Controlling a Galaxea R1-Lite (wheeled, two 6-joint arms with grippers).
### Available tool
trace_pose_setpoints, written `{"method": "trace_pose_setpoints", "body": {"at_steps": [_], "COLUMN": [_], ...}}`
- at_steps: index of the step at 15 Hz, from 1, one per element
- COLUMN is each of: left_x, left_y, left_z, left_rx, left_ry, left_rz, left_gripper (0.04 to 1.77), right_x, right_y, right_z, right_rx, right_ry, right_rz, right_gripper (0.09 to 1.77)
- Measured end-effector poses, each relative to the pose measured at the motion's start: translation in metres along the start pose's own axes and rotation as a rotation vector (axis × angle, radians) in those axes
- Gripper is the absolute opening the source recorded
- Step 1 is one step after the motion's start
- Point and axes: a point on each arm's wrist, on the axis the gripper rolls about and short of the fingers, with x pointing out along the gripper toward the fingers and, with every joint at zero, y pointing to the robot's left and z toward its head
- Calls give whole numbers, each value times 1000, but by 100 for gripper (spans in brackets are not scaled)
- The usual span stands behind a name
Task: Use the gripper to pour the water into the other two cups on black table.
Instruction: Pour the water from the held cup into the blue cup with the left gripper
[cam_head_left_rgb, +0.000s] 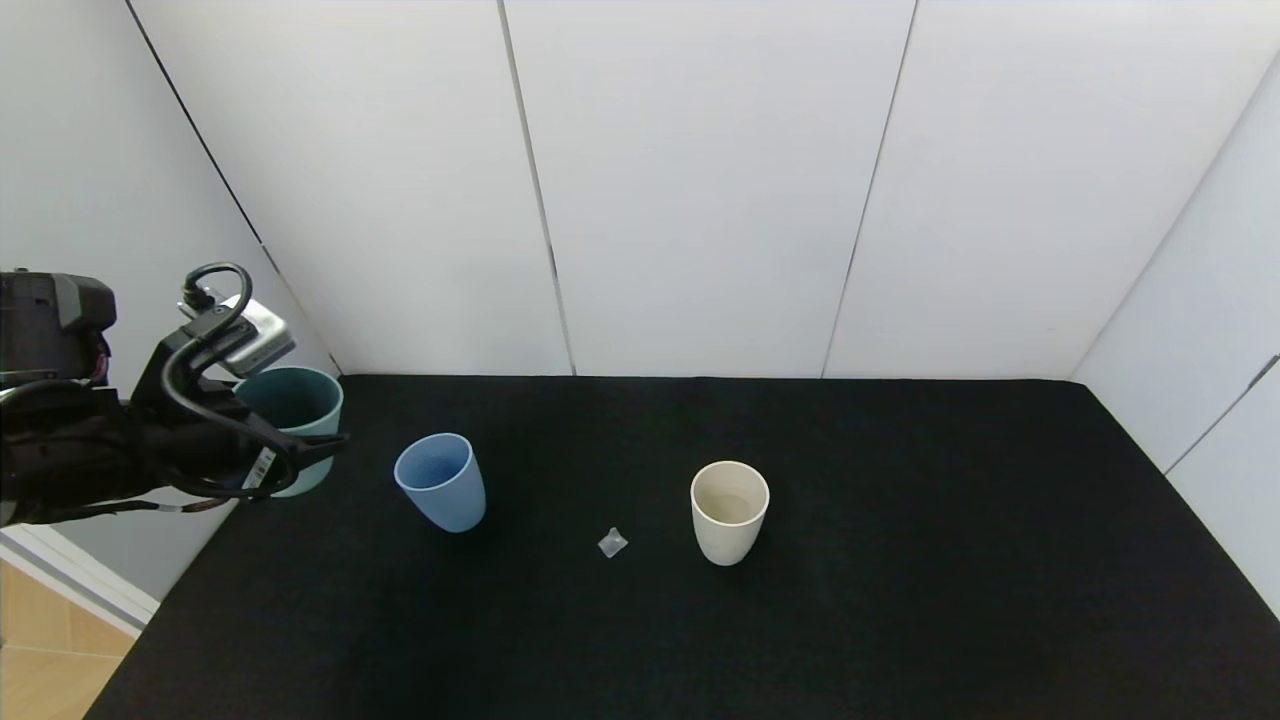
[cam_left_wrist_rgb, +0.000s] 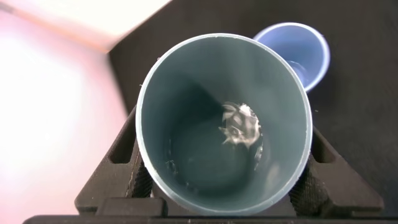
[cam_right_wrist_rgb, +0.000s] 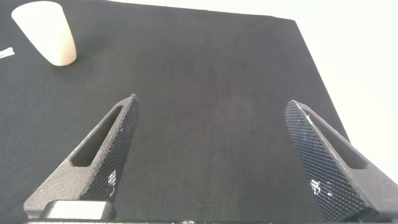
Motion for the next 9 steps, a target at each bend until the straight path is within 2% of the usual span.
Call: {"method": "trace_pose_setpoints", "body": {"at_steps": [2, 4, 9], "left_x": [10, 19, 40], "left_y": [-7, -11, -7], "left_z": [1, 3, 2], "left_rx": [33, 62, 100], "left_ry": [17, 46, 80], "left_rz": [-21, -10, -1], "left_gripper": [118, 118, 118], "right_x": [0, 0, 0], "right_y": [0, 0, 0], "right_z": [0, 0, 0], "right_rx": [0, 0, 0], "right_ry": [0, 0, 0], "right_rz": [0, 0, 0], "right_gripper": [171, 171, 171]}}
